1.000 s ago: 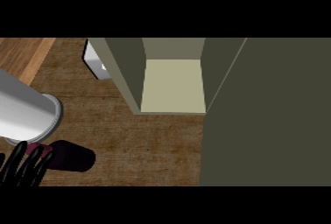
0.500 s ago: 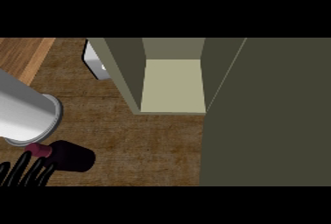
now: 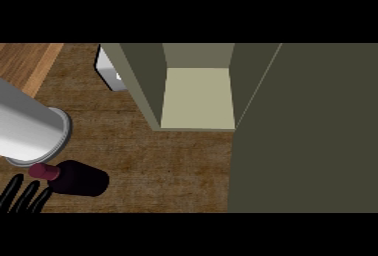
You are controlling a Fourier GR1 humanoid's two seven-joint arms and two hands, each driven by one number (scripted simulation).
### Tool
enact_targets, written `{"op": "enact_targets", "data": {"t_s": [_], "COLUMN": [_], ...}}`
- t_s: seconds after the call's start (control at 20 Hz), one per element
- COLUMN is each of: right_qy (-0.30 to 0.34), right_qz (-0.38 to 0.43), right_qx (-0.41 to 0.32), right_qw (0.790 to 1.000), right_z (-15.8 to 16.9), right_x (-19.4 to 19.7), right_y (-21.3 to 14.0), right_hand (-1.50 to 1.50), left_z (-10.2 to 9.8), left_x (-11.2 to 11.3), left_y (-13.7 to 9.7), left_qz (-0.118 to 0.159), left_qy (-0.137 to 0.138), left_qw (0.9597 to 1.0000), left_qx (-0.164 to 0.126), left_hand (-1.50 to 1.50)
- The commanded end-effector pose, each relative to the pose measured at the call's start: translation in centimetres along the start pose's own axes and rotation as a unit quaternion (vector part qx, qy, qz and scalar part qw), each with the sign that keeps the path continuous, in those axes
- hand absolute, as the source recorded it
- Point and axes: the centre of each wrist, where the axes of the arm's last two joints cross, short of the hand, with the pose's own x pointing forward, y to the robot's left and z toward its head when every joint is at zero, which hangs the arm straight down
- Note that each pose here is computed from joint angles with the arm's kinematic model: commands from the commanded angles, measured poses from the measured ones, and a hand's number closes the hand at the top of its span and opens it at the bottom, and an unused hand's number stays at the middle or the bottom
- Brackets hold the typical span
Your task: Pick up the wine, place it into the cabinet and close the cabinet
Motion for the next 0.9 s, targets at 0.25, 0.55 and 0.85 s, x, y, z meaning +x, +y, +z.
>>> {"op": "enact_targets", "data": {"t_s": [0.25, 0.55, 0.85], "right_qy": [-0.016, -0.026, -0.025], "right_qz": [0.006, 0.01, 0.003], "right_qx": [0.008, -0.011, -0.005], "right_qw": [1.0, 1.0, 1.0], "right_z": [1.4, 0.8, 0.1], "right_x": [2.9, 3.1, 3.5], "right_y": [1.0, 0.3, 0.9], "right_hand": [-1.5, -1.5, -1.5], "left_z": [0.7, 1.1, 0.3], "left_x": [4.9, 5.3, 5.4], "left_y": [-0.4, 2.0, 5.1], "left_qz": [-0.004, -0.014, -0.002], "left_qy": [-0.07, -0.075, -0.066], "left_qw": [0.9974, 0.997, 0.9969], "left_qx": [-0.015, 0.012, 0.043], "left_hand": [-1.5, -1.5, -1.5]}}
